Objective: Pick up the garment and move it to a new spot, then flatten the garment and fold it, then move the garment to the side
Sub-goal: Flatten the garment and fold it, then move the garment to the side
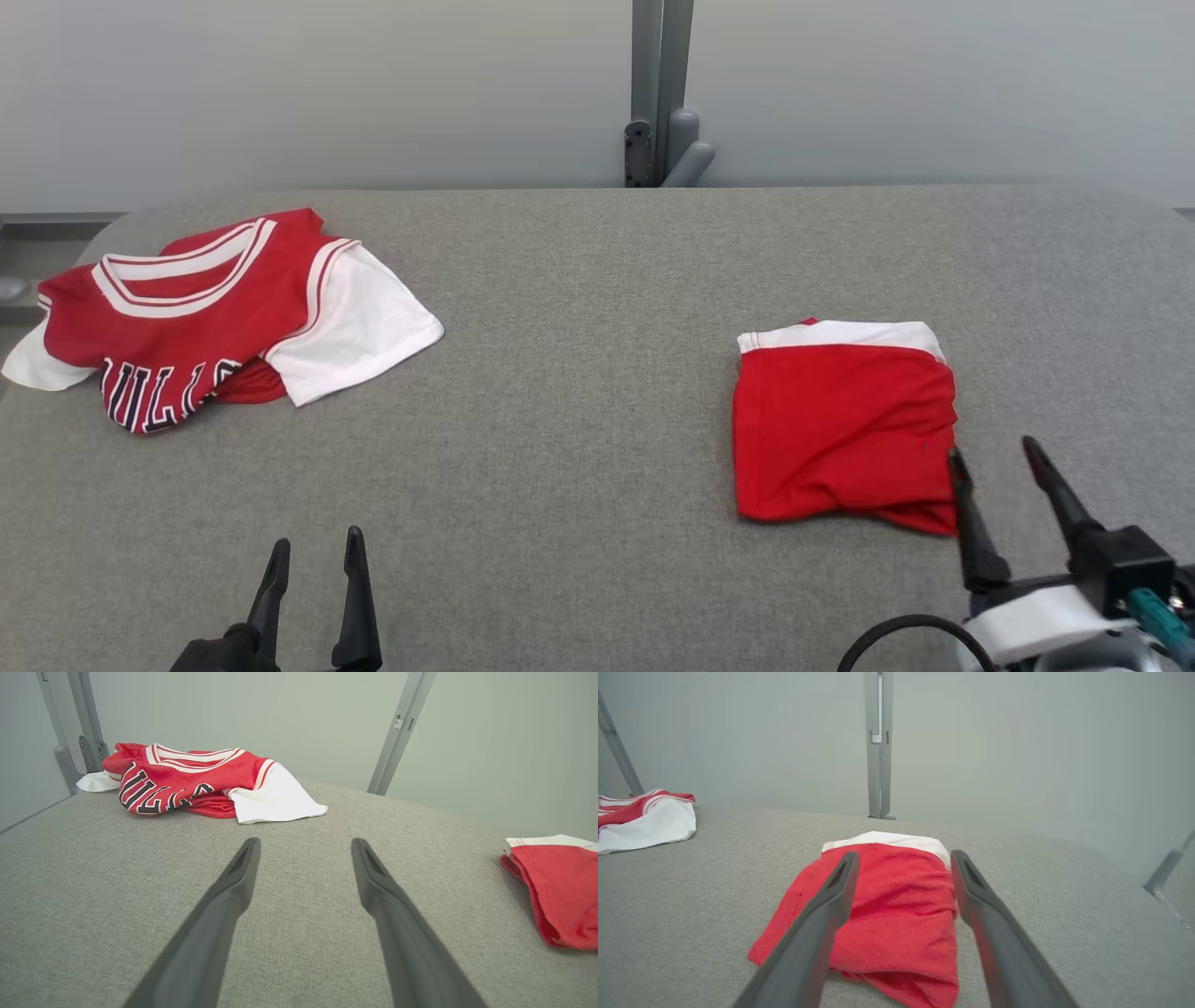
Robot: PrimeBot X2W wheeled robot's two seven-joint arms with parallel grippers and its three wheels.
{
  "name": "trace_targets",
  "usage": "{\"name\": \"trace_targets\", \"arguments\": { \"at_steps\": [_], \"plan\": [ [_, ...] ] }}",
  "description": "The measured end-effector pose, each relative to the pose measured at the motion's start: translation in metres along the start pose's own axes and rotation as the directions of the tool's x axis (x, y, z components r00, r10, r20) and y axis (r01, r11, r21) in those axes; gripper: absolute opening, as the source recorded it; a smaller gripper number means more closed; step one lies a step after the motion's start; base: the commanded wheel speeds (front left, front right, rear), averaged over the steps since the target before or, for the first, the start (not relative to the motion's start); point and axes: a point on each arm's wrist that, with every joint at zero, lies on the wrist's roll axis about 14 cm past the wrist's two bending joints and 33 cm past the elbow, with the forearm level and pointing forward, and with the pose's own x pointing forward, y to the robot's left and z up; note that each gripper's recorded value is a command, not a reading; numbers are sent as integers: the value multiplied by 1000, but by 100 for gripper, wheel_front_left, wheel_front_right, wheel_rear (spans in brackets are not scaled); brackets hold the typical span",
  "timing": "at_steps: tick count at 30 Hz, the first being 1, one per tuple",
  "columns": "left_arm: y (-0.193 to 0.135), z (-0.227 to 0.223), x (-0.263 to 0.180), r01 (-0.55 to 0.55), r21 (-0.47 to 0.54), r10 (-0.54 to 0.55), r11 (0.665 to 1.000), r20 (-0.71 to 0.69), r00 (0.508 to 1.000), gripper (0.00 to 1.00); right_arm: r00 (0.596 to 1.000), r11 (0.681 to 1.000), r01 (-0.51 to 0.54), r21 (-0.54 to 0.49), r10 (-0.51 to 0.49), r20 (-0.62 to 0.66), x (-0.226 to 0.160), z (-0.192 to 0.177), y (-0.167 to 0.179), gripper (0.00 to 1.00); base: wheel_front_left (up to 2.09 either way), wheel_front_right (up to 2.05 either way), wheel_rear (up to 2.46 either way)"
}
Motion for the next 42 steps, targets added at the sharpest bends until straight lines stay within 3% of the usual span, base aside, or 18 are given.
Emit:
{"name": "trace_targets", "arguments": {
  "at_steps": [8, 17, 26, 30, 35, 39, 42],
  "plan": [
    [-6, 16, 3, 39, 54, -41, 998, 48, 998, 100, 979, 974, 202, -104, -203, -1, -46, 6, -66, 100, 0, 0, 0],
    [-19, 7, -7, 123, 72, -125, 990, 16, 992, 100, 972, 968, 220, -123, -228, -60, -62, -11, -72, 100, 0, 0, 0],
    [-21, 5, -7, 138, 70, -139, 988, 10, 990, 100, 972, 974, 206, -95, -215, -95, -61, -23, -67, 100, 0, 0, 0],
    [-21, 4, -6, 139, 68, -139, 988, 4, 990, 100, 971, 977, 214, -23, -215, -104, -54, -28, -63, 100, 0, 0, 0],
    [-21, -1, -3, 140, 65, -139, 988, -11, 990, 100, 977, 974, 174, 145, -153, -146, -21, -44, -42, 100, 0, 0, 0],
    [-24, 2, 10, 145, 65, -145, 987, -3, 989, 100, 966, 958, 143, 247, -80, -245, 30, -43, -42, 100, 0, 0, 0],
    [-22, -5, 16, 141, 63, -139, 988, -28, 990, 100, 928, 952, 133, 275, -22, -371, 52, -56, -43, 100, 0, 0, 0]
  ]
}}
